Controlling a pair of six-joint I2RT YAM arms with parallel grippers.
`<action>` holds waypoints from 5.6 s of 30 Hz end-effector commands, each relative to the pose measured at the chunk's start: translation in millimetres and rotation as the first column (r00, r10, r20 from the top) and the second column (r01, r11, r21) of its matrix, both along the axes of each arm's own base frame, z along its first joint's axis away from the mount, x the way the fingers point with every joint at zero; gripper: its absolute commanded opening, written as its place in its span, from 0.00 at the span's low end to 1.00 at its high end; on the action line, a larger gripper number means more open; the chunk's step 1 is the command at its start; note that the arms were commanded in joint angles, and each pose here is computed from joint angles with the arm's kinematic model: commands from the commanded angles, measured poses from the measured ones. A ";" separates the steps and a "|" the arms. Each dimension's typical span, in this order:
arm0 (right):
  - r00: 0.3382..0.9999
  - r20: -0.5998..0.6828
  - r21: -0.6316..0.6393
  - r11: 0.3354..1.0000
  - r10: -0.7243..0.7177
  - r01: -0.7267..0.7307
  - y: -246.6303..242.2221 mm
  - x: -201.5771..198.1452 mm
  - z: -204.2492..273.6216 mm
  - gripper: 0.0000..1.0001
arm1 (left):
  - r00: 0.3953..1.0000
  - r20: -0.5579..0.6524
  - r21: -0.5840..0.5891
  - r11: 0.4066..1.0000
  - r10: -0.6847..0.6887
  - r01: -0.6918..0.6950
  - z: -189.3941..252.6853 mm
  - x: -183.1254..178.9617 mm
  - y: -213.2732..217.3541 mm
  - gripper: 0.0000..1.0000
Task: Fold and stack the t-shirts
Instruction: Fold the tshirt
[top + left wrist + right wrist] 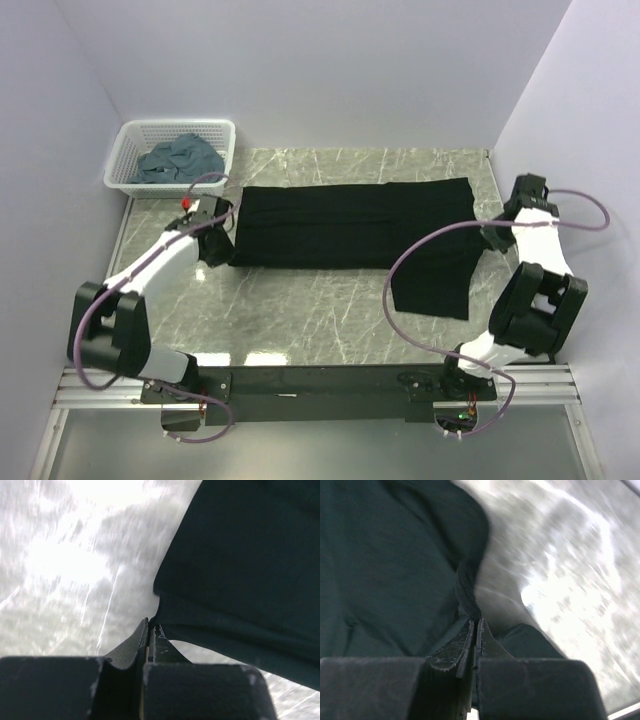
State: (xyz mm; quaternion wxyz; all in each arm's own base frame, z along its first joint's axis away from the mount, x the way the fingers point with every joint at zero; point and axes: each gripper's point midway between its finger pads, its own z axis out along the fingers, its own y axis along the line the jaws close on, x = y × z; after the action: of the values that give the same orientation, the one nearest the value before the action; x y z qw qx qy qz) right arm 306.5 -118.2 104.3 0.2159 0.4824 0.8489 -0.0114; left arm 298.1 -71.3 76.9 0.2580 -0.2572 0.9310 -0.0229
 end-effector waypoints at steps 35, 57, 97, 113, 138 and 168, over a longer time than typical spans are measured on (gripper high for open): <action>0.995 -0.083 -0.121 0.991 0.048 -0.058 -38.1 101.8 -36.8 0.00 | 0.999 0.023 0.127 0.991 -0.044 0.041 -24.1 128.3 10.1 0.01; 0.991 -0.043 -0.199 0.970 0.129 -0.135 14.1 24.9 24.4 0.56 | 0.981 0.181 0.142 0.989 -0.073 0.047 60.8 66.7 10.5 0.99; 0.971 -0.078 -0.073 0.970 0.225 -0.231 84.5 -4.8 -40.8 0.00 | 0.964 0.252 0.219 0.975 -0.083 0.027 65.5 46.2 36.8 0.95; 0.925 0.276 -0.114 0.965 0.261 -0.238 83.2 192.6 48.2 0.00 | 0.972 0.220 0.221 0.975 -0.083 0.033 55.6 45.7 37.2 0.95; 0.871 0.302 -0.170 0.921 0.388 -0.351 67.7 243.6 45.0 0.46 | 0.986 0.126 0.200 0.977 -0.106 0.079 27.2 45.7 29.2 0.95; 0.951 0.279 0.206 0.975 -0.137 0.080 -37.7 71.2 -62.5 0.52 | 0.996 0.031 -0.064 0.994 0.088 -0.086 -36.9 61.8 -5.8 0.91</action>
State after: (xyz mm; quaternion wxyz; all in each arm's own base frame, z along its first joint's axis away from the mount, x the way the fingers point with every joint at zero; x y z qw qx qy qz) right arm 371.0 -149.6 47.1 0.2771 0.5329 0.7905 0.1200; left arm 342.6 -74.5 35.5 0.2412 -0.2806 0.9285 -0.0301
